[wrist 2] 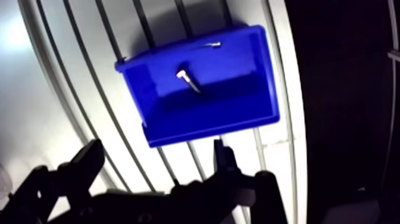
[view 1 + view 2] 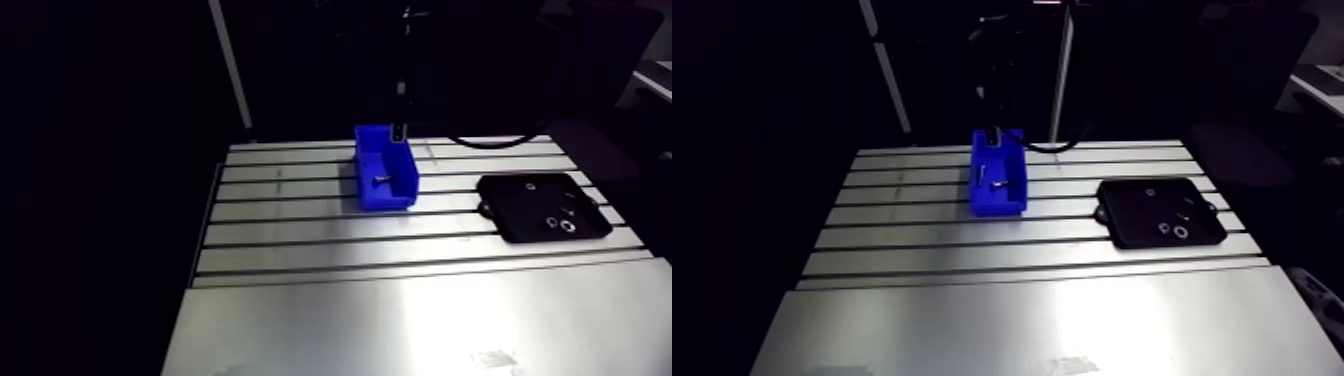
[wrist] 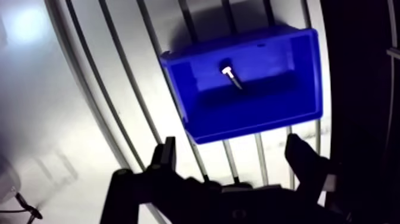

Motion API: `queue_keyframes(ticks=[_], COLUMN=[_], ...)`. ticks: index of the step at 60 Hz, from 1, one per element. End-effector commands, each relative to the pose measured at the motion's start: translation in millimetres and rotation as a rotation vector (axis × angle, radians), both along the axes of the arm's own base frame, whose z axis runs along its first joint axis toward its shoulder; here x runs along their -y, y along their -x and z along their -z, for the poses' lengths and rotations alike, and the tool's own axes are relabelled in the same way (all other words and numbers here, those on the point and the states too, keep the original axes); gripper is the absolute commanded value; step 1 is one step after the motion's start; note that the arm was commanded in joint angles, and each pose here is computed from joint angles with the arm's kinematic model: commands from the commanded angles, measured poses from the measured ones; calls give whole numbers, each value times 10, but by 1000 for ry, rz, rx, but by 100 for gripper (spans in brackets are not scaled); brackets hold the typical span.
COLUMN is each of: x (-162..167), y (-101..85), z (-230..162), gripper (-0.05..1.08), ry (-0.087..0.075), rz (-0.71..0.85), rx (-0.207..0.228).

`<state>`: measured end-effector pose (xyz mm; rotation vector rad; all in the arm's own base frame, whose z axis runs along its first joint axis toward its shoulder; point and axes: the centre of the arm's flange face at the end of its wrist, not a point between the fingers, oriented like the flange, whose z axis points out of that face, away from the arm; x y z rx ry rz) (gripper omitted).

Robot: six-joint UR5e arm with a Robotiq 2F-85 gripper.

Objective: Pick up the M10 bolt from the tray and put it into the blue bin.

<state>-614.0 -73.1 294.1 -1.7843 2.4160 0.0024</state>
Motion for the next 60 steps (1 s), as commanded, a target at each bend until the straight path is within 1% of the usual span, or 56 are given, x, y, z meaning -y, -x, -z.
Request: queue_keyframes(ticks=[1,3,4,5,6,7,8,9,10,11,12,13,16,17,18,19,22,24,25,26,33,38,41,43,44,45,46,47,50,52,53,54,55,56,57,58,60], x=[-10,-66,-66,-119,-119,-156,-156,-200,-200,-222,-222,-240,-269,-328,-328,-384,-424,-439,-439,-437,-409,-408,-407,-411,-425,-425,-415,-415,-391,-391,-385,-385,-379,-379,-358,-358,-335], y=[-14,5,5,6,6,-7,-7,-15,-15,-20,-20,-22,-24,-24,-24,-27,-31,-38,-38,-52,-88,-118,-125,-137,-158,-158,-190,-190,-230,-230,-256,-256,-290,-290,-326,-326,-388], z=[-954,-1062,-1062,-1127,-1127,-1189,-1189,-1236,-1236,-1281,-1281,-1320,-1379,-1421,-1421,-1450,-1470,-1493,-1493,-1519,-1619,-1684,-1697,-1727,-1770,-1770,-1818,-1818,-1859,-1859,-1893,-1893,-1932,-1932,-1966,-1966,-2006], gripper=[1,1,1,1,1,1,1,1,1,1,1,1,1,1,1,1,1,1,1,1,1,1,1,1,1,1,1,1,1,1,1,1,1,1,1,1,1], ry=[-67,-86,-86,-93,-93,-96,-96,-100,-100,-101,-101,-101,-103,-105,-105,-107,-110,-117,-117,-120,-122,-129,-129,-126,-122,-122,-111,-111,-97,-97,-88,-88,-79,-79,-70,-70,-56], rz=[606,769,769,841,841,895,895,949,949,990,990,1031,1071,1120,1120,1163,1196,1231,1231,1240,1255,1275,1276,1278,1276,1276,1279,1279,1285,1285,1288,1288,1292,1292,1295,1295,1298], rx=[-46,-63,-63,-72,-72,-80,-80,-87,-87,-97,-97,-106,-118,-127,-127,-134,-135,-130,-130,-126,-117,-102,-99,-102,-108,-108,-111,-111,-99,-99,-95,-95,-92,-92,-89,-89,-90])
